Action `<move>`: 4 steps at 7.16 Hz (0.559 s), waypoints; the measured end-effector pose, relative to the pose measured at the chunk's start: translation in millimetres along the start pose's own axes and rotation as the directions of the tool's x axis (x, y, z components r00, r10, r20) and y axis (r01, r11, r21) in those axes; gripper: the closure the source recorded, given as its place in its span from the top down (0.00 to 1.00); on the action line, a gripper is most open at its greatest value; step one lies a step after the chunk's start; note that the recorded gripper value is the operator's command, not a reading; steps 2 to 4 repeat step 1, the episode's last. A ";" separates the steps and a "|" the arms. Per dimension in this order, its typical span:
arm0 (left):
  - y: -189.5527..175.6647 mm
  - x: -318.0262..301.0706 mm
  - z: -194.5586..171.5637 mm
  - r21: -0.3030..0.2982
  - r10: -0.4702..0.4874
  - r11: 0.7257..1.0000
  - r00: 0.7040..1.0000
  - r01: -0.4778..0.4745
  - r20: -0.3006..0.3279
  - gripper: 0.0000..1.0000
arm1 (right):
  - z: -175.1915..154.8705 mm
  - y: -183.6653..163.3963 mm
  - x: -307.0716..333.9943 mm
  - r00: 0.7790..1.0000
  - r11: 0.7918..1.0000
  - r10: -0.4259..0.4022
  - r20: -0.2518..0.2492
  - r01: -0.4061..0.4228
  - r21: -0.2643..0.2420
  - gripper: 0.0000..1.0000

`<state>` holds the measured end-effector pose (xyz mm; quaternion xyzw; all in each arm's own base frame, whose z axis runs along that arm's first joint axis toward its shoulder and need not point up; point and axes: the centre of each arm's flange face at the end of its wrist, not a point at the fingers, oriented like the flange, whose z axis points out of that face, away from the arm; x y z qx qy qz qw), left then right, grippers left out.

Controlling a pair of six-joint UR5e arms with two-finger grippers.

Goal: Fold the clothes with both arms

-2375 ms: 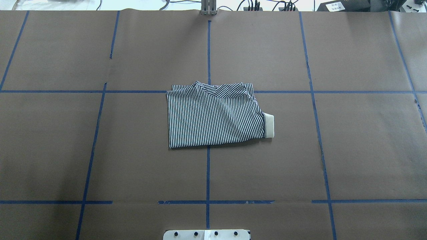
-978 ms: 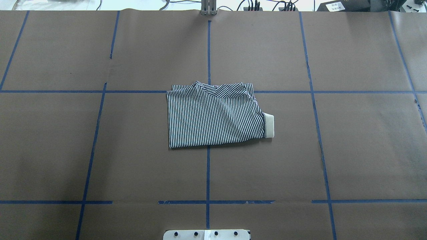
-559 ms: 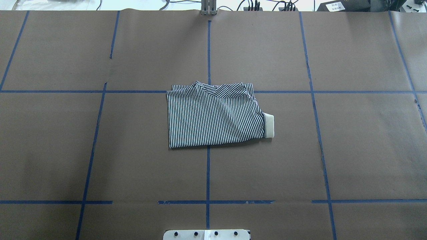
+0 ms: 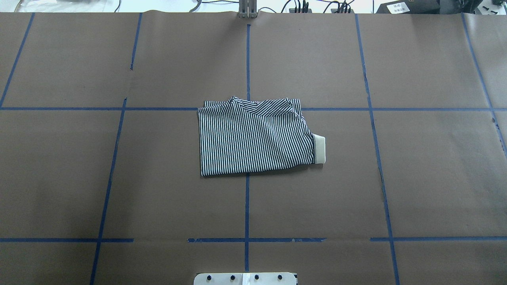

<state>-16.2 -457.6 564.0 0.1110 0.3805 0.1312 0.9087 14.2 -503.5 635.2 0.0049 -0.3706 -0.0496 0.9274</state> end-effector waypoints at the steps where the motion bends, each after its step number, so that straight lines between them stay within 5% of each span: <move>1: -0.3 0.7 -0.8 0.002 0.002 1.000 1.000 -0.002 0.001 1.00 | 0.0 0.0 -0.1 1.000 1.000 0.000 0.000 0.000 0.000 1.00; 4: -0.3 0.7 -0.8 0.002 0.002 1.000 1.000 -0.002 0.001 1.00 | 0.0 0.0 -0.1 1.000 1.000 0.000 0.000 0.000 0.000 1.00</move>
